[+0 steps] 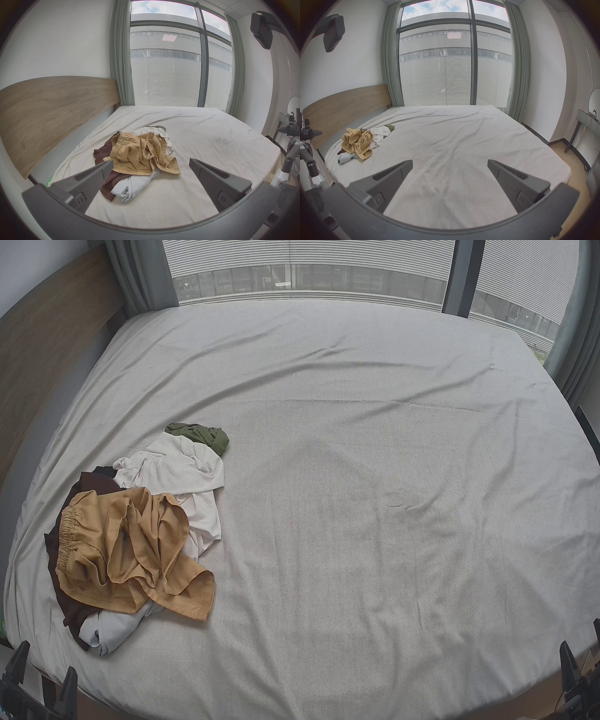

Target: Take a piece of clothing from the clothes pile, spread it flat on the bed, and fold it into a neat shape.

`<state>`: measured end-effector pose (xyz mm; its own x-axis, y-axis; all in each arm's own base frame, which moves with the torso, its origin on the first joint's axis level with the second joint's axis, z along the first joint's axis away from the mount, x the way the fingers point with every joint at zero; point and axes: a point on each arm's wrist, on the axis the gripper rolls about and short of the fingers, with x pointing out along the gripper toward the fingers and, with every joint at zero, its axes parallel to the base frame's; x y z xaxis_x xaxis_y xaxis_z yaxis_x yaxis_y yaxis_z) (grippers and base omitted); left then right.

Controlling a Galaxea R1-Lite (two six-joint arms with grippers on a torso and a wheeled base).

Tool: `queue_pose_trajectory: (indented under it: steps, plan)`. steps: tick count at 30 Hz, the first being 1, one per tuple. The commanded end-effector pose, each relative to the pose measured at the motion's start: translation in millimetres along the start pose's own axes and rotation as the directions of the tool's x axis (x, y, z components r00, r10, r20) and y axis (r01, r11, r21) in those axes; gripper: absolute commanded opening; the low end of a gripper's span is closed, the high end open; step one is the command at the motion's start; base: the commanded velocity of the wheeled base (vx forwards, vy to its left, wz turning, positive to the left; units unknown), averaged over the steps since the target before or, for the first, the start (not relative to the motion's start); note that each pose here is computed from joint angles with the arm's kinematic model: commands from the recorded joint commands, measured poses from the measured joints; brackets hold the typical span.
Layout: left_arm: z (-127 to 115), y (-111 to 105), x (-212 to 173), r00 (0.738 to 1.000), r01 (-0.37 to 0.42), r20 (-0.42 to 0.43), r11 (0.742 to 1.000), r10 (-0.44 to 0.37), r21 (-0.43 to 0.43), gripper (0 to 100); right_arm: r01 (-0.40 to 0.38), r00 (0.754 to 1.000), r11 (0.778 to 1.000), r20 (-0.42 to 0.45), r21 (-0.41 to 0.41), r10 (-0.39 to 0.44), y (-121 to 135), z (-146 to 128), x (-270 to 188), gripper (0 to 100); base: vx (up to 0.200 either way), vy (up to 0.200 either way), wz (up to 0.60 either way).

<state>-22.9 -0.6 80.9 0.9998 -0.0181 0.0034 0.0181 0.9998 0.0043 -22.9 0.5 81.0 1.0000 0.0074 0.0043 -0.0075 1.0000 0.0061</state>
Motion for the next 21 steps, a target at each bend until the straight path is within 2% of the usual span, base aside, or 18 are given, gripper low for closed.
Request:
queue_pose_trajectory:
  steps: [1, 15, 18, 19, 21]
  plan:
    - [-5.3, 0.0, 0.1, 1.0, 0.0, -0.002, 1.0, 0.0, 0.002, 100, -0.003, 1.0, 1.0, -0.001, 0.0, 0.003, 0.0, -5.2, 0.1, 100, 0.0, 0.0, 0.0]
    - [-5.3, 0.0, 0.1, 1.0, 0.0, -0.002, 1.0, 0.0, 0.002, 100, -0.016, 1.0, 1.0, 0.002, -0.006, 0.016, 0.2, -4.9, 0.0, 100, 0.0, 0.0, 0.0]
    - [-5.3, 0.0, 0.1, 1.0, 0.0, -0.002, 1.0, 0.0, 0.002, 100, -0.025, 0.998, 1.0, 0.054, -0.01, 0.025, 0.7, 3.4, -1.4, 100, 0.0, 0.0, 0.0]
    - [-5.3, 0.0, 0.1, 1.0, 0.0, -0.002, 1.0, 0.0, 0.002, 100, -0.042, 0.976, 0.999, 0.214, -0.011, 0.044, 2.0, 49.4, -7.9, 100, 0.0, 0.0, 0.0]
    - [-5.3, 0.0, 0.1, 1.0, 0.0, -0.002, 1.0, 0.0, 0.003, 100, -0.056, 0.976, 0.998, 0.209, 0.001, 0.055, 2.6, 90.7, 7.1, 100, 0.0, 0.0, 0.0]
